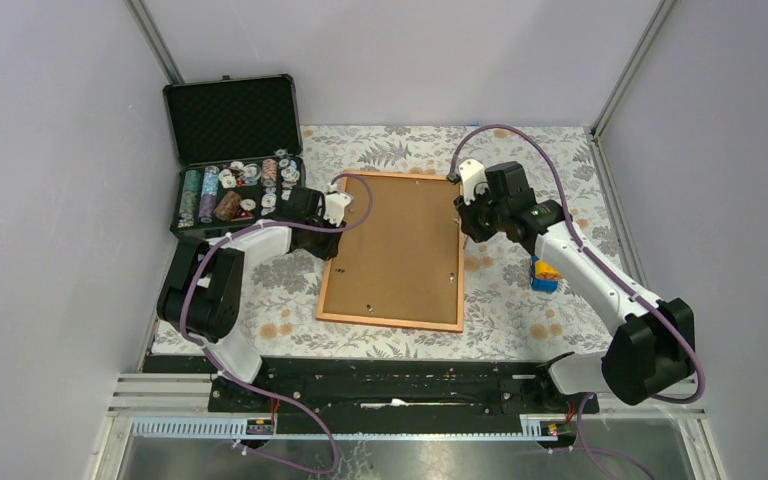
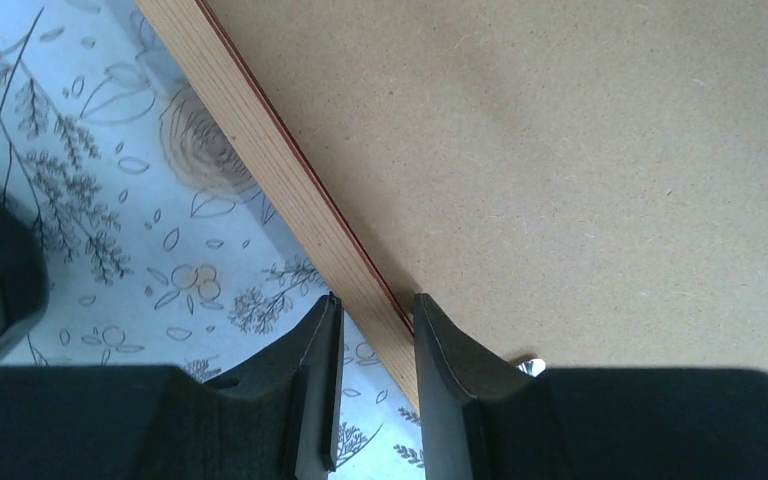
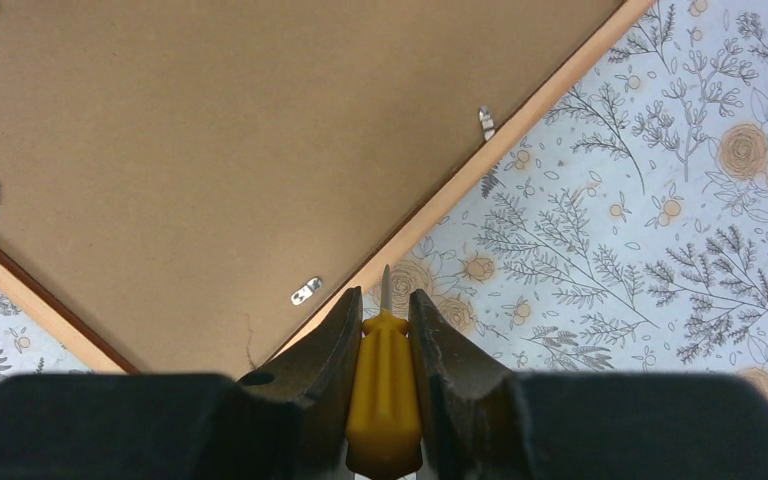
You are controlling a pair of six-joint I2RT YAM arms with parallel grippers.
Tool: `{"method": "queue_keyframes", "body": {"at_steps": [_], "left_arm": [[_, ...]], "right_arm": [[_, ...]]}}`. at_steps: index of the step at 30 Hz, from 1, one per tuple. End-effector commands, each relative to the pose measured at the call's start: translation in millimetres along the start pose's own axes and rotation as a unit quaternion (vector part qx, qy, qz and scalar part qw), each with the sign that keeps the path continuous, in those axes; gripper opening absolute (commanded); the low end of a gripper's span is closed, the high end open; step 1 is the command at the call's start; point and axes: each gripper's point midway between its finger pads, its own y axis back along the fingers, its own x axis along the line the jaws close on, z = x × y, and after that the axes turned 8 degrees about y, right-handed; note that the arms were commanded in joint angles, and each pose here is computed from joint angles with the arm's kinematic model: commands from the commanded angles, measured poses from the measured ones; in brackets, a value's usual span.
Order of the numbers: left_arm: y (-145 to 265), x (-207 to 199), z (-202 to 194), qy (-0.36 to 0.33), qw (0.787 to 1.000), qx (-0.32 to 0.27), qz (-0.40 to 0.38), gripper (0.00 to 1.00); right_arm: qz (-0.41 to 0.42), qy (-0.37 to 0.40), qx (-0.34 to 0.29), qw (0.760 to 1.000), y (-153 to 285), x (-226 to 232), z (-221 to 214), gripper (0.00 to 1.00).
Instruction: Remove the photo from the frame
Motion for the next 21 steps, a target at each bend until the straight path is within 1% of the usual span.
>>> {"method": "queue_keyframes", "body": {"at_steps": [1,4,9,11,13,16,18,21], "left_arm": [[-14,-18,-11,-0.104,0.994,0.031,-0.025,0.17],[-17,-26,-14,-0.132,0.990,0.040,-0.030,0.17],[-19,-37,-28,-0.144,0.987,0.054,-0.038,0.16],[-17,-37,-29,-0.153,0.986,0.050,-0.033,0.16],[-16,-33,-25,-0.163,0.985,0.042,-0.023,0.16],[-16,-26,-10,-0.187,0.982,0.034,-0.007,0.16],[-20,-20,6,-0.216,0.976,0.034,-0.002,0.16],[-26,-9,14,-0.239,0.969,0.062,-0.004,0.15]], "right_arm": [[-0.005,0.013,-0.029,0.999,17,-6,15,0.00],[-0.010,0.013,-0.029,0.999,16,-8,14,0.00],[-0.014,0.013,-0.026,0.999,13,-10,11,0.00],[-0.016,0.014,-0.022,1.000,11,-11,8,0.00],[-0.018,0.012,-0.022,1.000,10,-12,7,0.00],[-0.016,0.005,-0.026,1.000,11,-13,10,0.00],[-0.017,0.002,-0.026,1.000,12,-15,11,0.00],[-0.018,-0.002,-0.021,1.000,15,-18,9,0.00]]}}
